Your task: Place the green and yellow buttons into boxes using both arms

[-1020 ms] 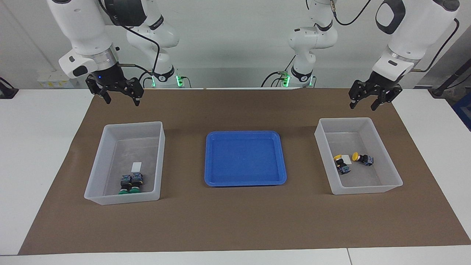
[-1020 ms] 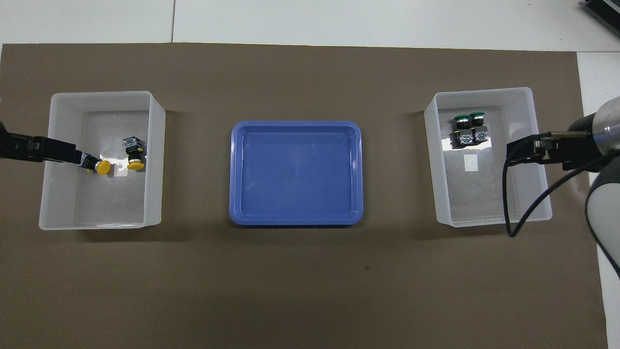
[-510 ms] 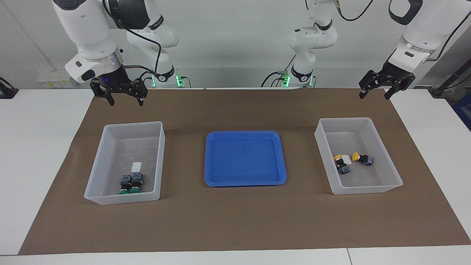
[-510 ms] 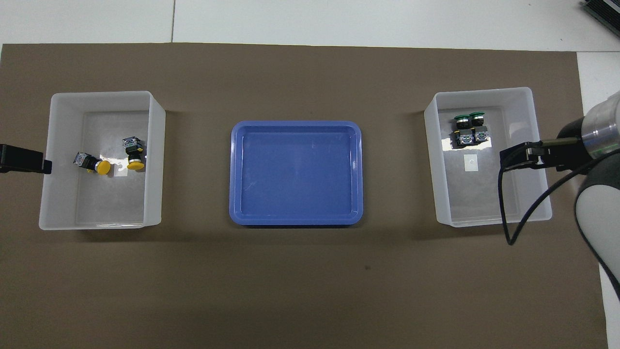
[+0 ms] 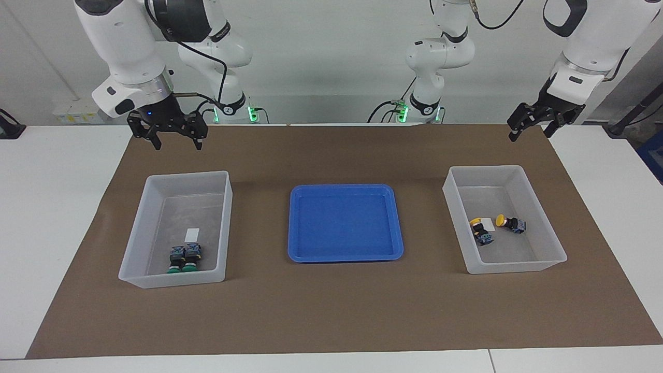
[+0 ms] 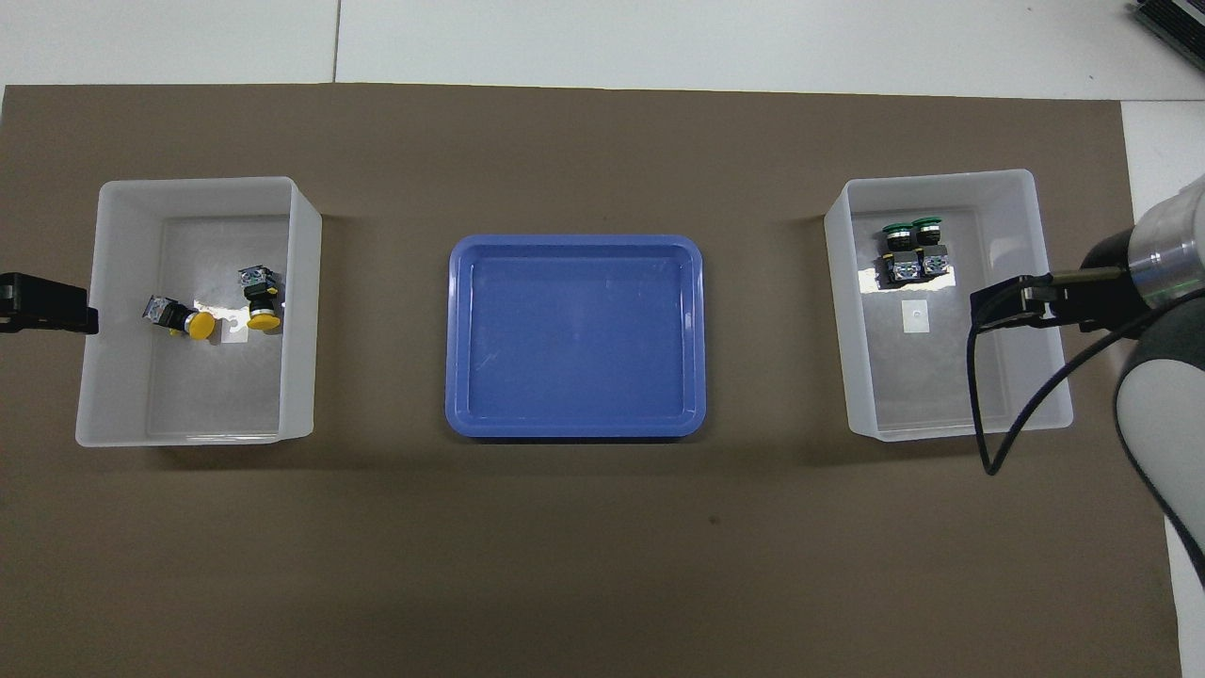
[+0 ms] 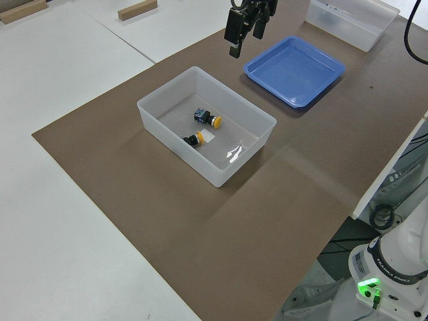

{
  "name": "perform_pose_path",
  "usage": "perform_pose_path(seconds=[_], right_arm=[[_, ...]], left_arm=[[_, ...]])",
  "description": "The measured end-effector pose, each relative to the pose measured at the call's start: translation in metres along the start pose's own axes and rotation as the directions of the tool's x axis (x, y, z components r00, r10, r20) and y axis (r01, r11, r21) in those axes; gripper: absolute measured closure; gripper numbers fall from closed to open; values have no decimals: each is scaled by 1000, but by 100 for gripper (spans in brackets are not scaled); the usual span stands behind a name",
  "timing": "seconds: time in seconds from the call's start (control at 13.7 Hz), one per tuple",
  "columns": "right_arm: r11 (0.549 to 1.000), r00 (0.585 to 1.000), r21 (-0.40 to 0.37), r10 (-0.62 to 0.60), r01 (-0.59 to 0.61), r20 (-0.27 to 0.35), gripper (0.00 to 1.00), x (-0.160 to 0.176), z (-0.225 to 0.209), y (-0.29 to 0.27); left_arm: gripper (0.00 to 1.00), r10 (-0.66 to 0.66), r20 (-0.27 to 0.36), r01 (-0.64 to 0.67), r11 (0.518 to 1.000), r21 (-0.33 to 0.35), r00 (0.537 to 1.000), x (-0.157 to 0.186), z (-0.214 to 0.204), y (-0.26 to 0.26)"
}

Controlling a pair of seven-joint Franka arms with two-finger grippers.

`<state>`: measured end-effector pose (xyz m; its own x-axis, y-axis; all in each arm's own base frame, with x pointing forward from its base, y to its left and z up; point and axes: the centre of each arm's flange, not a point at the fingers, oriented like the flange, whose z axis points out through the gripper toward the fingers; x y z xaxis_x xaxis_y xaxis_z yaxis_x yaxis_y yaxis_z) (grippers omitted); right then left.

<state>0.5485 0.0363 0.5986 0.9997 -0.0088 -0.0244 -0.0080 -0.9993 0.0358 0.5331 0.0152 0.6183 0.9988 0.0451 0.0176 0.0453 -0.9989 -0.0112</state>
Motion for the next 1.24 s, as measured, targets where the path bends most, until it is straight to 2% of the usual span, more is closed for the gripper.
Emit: perform_pose_path(seconds=[0.29, 1.24], right_arm=[[1000, 1000, 0, 0, 0, 0, 0, 0, 0, 0], [1000, 1000, 0, 0, 0, 3, 0, 0, 2, 0]], left_arm=[[0, 11, -18, -11, 1000, 1, 1000, -4, 14, 5], [0, 73, -31, -73, 997, 5, 997, -7, 11, 8]])
